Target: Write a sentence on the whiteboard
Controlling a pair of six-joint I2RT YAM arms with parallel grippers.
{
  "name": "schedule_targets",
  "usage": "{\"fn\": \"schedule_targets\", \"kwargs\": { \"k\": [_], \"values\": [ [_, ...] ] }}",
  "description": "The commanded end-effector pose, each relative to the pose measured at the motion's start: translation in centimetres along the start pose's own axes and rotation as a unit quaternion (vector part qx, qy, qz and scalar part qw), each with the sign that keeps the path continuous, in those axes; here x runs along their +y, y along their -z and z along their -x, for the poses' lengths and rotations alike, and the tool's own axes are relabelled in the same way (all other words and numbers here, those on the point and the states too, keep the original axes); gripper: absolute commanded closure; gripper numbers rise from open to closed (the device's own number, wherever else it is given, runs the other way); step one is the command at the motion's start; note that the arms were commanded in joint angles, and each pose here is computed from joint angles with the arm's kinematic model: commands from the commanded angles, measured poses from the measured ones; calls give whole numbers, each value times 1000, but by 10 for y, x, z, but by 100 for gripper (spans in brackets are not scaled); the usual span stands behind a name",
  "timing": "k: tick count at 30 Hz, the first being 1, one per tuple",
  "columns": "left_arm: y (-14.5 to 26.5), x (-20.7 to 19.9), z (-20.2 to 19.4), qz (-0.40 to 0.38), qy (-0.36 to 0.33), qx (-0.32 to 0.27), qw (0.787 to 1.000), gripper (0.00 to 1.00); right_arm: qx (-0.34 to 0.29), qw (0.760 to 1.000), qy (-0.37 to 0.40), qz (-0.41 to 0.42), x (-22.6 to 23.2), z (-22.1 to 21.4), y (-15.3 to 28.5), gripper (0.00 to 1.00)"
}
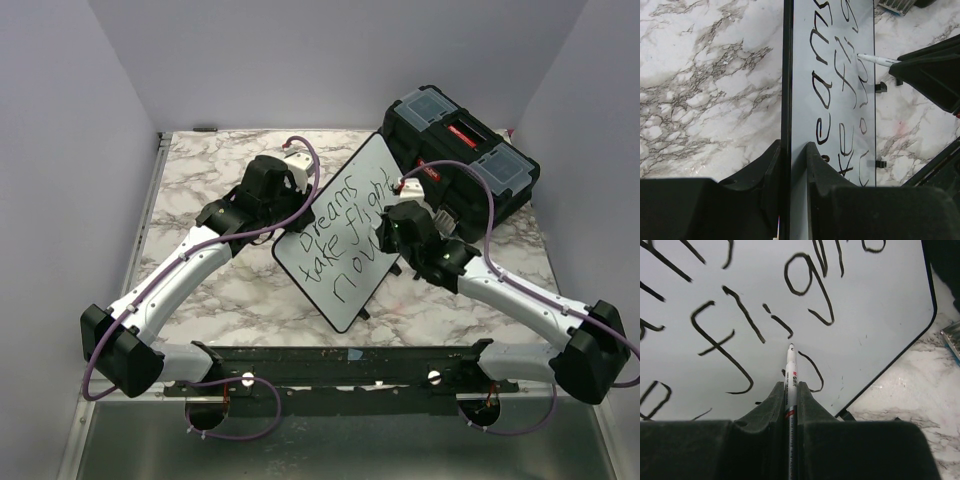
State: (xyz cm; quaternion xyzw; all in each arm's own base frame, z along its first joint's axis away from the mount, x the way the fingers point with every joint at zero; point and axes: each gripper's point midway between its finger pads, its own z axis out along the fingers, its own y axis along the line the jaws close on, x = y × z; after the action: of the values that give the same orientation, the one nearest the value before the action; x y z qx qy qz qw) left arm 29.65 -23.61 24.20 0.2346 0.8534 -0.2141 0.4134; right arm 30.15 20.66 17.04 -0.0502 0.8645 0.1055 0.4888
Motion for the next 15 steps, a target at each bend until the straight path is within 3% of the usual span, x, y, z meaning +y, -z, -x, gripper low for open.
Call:
{"fn": "schedule_targets", "kwargs": {
  "k": [1,9,15],
  "values": [
    [-1,10,-57,20,-42,102,994,100,-30,1000,2,4,3,34,17,99],
    [-1,12,-58,25,-42,102,994,100,-78,996,-25,27,-2,77,68,99],
    [3,-1,-55,-8,-33,98,995,100,-90,995,-35,36,-7,84,89,99]
  ]
}}
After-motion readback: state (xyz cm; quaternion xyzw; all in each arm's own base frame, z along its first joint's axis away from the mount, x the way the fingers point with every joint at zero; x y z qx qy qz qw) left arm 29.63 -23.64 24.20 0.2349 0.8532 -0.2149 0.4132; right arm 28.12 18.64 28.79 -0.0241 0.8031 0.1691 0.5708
